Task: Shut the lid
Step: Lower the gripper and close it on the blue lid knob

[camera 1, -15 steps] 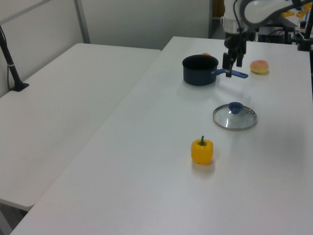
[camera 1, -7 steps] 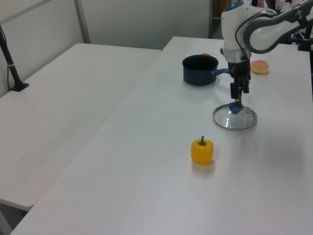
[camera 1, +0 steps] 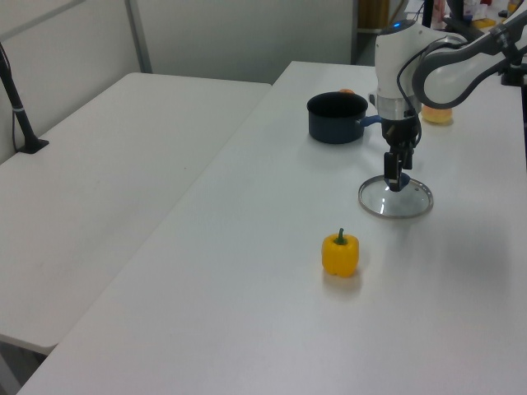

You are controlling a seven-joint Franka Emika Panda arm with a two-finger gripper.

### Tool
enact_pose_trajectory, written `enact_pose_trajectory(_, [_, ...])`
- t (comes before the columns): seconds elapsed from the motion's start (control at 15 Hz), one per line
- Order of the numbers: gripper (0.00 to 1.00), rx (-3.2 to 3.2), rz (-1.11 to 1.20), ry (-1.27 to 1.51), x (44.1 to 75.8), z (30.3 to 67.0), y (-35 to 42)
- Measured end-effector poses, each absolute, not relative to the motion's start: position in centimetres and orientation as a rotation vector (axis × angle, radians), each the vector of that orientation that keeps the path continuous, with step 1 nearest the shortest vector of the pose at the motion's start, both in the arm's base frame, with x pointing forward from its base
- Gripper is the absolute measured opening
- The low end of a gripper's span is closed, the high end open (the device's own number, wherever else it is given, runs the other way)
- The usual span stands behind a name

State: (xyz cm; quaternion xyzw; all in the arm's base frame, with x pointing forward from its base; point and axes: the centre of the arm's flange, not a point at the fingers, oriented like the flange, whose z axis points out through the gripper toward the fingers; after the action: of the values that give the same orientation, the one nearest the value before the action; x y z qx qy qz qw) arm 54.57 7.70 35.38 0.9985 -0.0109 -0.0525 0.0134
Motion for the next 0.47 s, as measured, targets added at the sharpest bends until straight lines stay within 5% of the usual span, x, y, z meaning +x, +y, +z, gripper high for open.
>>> enact_pose_trajectory(0.47, [0.98,3.121,-0.125,-0.045,55.23,34.29,7.35])
